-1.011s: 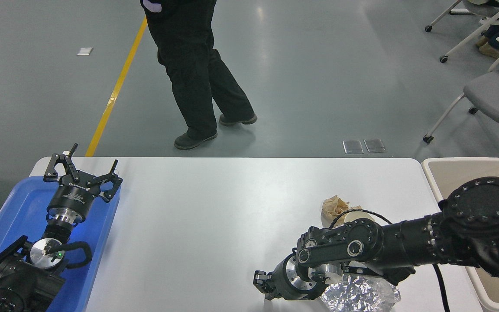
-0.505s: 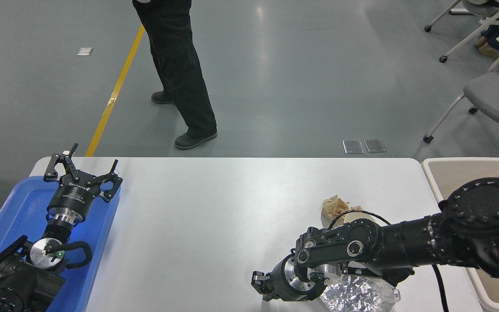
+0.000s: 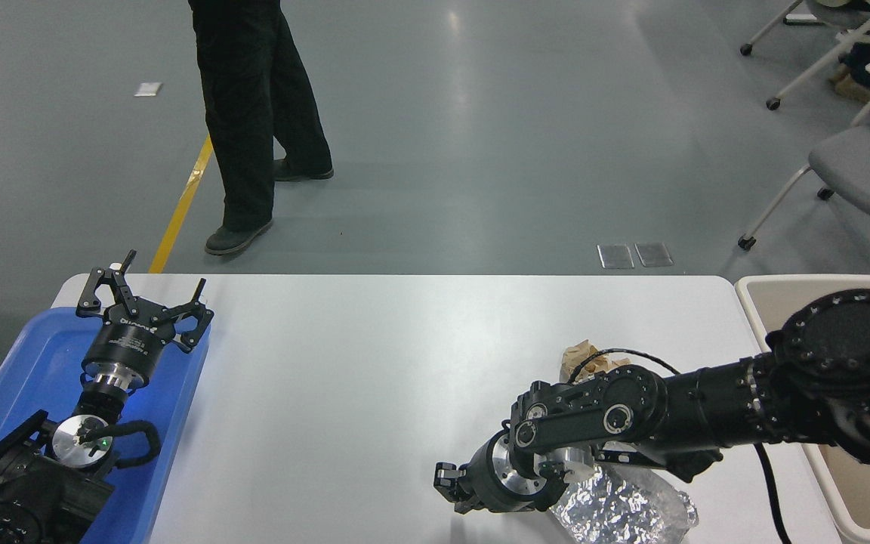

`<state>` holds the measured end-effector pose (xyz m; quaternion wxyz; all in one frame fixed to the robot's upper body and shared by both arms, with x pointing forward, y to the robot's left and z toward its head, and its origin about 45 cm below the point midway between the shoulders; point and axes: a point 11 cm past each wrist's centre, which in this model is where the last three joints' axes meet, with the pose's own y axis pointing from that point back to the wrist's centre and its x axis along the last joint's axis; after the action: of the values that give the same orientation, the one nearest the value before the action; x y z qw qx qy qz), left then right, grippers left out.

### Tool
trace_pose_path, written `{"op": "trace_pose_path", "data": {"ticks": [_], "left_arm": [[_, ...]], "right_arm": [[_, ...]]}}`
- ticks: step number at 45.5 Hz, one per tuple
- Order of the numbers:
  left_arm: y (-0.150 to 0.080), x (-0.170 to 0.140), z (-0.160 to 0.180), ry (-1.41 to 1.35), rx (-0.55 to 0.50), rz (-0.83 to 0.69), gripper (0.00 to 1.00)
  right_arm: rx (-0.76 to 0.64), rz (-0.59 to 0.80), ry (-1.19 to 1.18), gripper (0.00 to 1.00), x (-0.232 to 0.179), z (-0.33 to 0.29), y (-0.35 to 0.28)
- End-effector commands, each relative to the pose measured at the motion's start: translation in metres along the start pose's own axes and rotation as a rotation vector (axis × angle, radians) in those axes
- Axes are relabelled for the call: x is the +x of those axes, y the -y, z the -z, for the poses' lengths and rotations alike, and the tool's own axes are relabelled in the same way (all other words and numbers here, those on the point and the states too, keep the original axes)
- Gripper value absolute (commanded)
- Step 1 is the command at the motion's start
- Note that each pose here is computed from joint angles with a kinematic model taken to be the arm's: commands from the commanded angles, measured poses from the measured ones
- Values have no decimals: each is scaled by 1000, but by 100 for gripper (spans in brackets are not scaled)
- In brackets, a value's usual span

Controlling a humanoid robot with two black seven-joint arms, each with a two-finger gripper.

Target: Pick up paper cup place in dustbin

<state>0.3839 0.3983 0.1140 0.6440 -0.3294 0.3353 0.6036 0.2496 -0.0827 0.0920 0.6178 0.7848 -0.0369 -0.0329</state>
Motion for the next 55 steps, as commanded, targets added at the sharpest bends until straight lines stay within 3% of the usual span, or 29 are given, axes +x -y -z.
{"op": "trace_pose_path", "data": {"ticks": [1,24,42,55], "left_arm": [[0,0,0,0,2,0,99],[0,0,0,-1,0,-1,99],[-2,2,0,-2,-4,-6,99],[-2,2,0,-2,-4,-6,99]], "right_arm": [[-42,68,-70,0,-14,7,-41],[-145,243,1,0,48,-47,-213],[-257,-46,20,0,81,-56,-313],[-205,-195,80,0,88,-52,-366]]}}
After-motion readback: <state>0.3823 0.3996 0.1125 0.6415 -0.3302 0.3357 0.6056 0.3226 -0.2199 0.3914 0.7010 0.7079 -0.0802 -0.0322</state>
